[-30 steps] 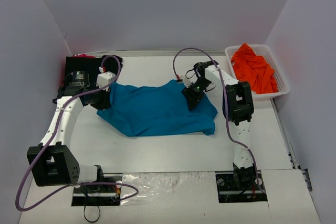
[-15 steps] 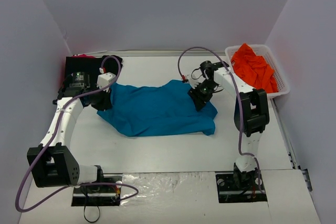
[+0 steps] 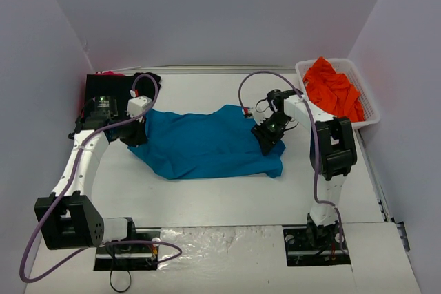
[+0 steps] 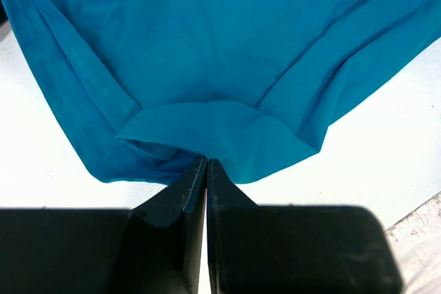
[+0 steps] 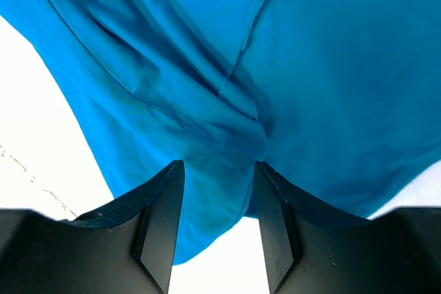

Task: Fold and stack the t-shirts
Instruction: Flatten out the tshirt

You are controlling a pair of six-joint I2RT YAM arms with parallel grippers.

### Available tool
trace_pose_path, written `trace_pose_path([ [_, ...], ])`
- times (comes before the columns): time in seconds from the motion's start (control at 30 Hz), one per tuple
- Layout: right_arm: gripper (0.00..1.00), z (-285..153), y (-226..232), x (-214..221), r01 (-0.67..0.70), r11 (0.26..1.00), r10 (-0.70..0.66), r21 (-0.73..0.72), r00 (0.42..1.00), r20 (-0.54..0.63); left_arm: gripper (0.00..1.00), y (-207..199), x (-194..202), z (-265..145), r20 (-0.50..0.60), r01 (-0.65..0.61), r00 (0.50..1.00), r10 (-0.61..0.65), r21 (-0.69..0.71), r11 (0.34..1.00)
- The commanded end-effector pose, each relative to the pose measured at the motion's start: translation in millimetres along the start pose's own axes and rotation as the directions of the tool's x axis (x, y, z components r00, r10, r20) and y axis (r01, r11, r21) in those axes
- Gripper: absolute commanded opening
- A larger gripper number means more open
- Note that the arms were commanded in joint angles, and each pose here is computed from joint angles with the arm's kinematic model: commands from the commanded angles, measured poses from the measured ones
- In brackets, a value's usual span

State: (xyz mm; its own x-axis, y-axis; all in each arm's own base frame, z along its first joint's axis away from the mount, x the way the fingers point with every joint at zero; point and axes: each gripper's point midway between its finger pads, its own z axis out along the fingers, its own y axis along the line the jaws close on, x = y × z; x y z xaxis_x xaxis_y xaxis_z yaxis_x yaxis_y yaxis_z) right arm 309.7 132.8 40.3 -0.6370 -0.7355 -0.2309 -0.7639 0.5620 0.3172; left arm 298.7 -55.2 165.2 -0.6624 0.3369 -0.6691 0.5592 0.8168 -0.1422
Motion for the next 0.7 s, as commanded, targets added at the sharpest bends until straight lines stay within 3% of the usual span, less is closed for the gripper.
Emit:
trace_pose_path([
  [0.0, 0.41, 5, 7, 10, -0.024, 0.999, 0.023, -0.039, 0.999, -0.027, 0.02, -5, -6, -3, 0.029, -0.012, 1.000, 0.011, 0.017, 1.000],
  [0.2, 0.41, 10, 9, 10, -0.024, 0.998, 0.022, -0.060, 0.999, -0.030, 0.02, -5, -3, 0, 0.020, -0.007, 1.000, 0.007, 0.023, 1.000],
  [0.27, 0.36, 11, 8, 10, -0.024, 0.998, 0.022, -0.064, 0.999, -0.032, 0.02, -5, -2, 1, 0.020, -0.006, 1.000, 0.006, 0.025, 1.000],
  [0.4, 0.11, 13, 10, 8, -0.026, 0.997, 0.024, -0.079, 0.999, -0.025, 0.02, -5, -2, 1, 0.018, -0.004, 1.000, 0.003, 0.026, 1.000],
  [0.43, 0.01, 12, 10, 8, -0.025, 0.996, 0.024, -0.082, 0.999, -0.021, 0.02, -5, -2, 1, 0.018, -0.007, 1.000, 0.006, 0.025, 1.000],
  [0.67, 0.00, 0, 12, 4, -0.011, 0.999, 0.011, -0.050, 1.000, 0.004, 0.02, -5, -4, 0, 0.022, -0.009, 1.000, 0.008, 0.027, 1.000],
])
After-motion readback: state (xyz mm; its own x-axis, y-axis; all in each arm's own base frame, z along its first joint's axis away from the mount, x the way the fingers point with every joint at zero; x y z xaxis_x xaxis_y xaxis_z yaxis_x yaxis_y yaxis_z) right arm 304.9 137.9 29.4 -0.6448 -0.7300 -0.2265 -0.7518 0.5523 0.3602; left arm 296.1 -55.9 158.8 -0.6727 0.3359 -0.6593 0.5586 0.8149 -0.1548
